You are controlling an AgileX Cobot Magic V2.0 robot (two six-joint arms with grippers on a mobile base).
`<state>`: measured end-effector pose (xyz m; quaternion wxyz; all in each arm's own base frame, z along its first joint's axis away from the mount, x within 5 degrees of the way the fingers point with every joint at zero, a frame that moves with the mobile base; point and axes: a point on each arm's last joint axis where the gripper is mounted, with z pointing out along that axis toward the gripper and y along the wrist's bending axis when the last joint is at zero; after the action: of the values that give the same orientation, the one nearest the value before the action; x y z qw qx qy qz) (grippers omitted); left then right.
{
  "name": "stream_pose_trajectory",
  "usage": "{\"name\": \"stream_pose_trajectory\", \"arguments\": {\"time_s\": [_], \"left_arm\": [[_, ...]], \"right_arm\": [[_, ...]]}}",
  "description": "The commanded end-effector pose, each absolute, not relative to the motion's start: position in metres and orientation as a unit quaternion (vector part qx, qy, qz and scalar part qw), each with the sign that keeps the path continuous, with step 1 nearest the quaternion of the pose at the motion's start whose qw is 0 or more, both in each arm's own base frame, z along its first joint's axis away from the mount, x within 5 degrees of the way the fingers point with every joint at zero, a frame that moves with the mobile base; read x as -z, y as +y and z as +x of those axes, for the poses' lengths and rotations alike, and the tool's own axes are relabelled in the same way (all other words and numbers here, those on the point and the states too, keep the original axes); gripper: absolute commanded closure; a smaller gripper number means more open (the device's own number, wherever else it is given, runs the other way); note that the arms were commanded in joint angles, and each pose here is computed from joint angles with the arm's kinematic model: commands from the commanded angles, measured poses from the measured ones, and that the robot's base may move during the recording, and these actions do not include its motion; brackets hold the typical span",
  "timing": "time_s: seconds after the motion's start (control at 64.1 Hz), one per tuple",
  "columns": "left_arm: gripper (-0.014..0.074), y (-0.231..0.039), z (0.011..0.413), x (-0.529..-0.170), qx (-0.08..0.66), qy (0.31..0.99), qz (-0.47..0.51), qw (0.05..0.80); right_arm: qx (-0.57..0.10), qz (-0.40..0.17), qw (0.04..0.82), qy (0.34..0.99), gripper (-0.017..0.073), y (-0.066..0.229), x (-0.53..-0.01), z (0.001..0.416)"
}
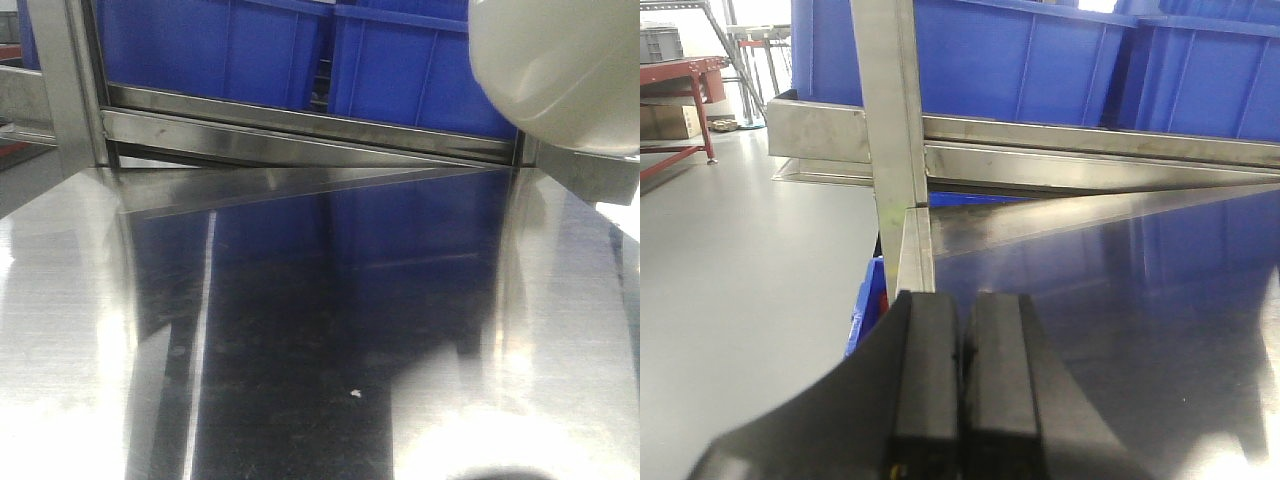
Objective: Move white bin to right shelf second layer
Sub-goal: 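Raise the held white bin up and back toward the robot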
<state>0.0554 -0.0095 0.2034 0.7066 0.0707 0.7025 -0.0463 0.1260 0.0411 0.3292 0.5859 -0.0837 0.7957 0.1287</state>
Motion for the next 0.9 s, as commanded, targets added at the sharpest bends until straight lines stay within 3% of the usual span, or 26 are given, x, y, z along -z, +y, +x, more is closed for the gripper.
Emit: {"name": "stream_pose_trajectory", "arguments": {"time_s": [0.0,0.889], "left_arm": [[0.0509,-0.0090,0.0558,-0.1994,0.049,0.681,0.063,0.728],[0.0509,-0.0090,0.0558,-0.1994,0.049,0.681,0.063,0.728]], "right_arm": [[-0.135,-0.077,0.644,0.749,0.0503,0.0397,-0.3510,0.1260],[-0.135,-0.077,0.644,0.749,0.0503,0.0397,-0.3510,0.1260]]}}
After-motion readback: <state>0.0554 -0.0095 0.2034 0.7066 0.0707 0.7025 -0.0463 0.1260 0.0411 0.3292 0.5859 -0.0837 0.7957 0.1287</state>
